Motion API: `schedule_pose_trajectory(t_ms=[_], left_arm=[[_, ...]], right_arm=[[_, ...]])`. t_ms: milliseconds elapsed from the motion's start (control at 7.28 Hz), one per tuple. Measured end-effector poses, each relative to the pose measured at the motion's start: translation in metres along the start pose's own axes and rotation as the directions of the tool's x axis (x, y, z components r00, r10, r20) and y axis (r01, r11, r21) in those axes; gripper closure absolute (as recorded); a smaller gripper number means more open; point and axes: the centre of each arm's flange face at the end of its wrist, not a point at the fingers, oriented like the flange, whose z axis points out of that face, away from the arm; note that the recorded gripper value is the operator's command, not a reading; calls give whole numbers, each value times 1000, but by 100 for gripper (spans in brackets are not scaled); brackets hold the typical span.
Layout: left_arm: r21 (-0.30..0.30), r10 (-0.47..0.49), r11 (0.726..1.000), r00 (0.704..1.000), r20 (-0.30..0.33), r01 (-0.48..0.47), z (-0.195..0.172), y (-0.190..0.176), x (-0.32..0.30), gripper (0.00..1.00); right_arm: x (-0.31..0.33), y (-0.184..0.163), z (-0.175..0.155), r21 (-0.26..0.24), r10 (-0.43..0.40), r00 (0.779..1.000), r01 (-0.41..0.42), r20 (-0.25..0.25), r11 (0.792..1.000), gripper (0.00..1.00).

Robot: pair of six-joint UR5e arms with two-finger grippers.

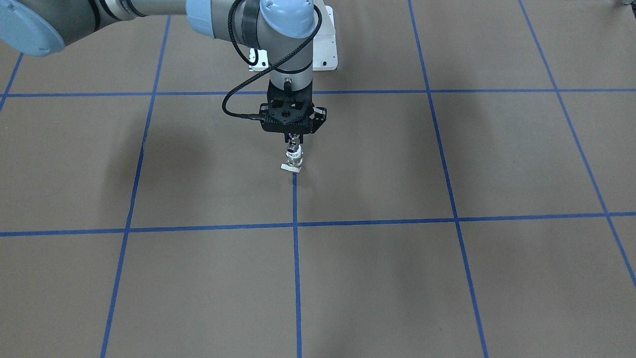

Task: Assemble PPR valve and pipe with both arms
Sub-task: 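Lower the chrome valve into the white fitting's top opening and press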

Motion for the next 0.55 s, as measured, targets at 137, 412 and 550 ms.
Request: schedule_pose_trajectory(t_ms=[137,412,550], left_arm=[[0,0,1000,1000,0,0,0,0,0,0],[-1,0,1000,1000,0,0,1,0,-1,0],[-2,-1,1000,1000,-1,1,1,0,-1,0]], right_arm=[[0,0,0,2,0,1000,0,0,1000,100],[-1,1,0,8,-3,1000,3,1,1000,100],[-2,2,1,11,-5,1000,5,0,1000,100]])
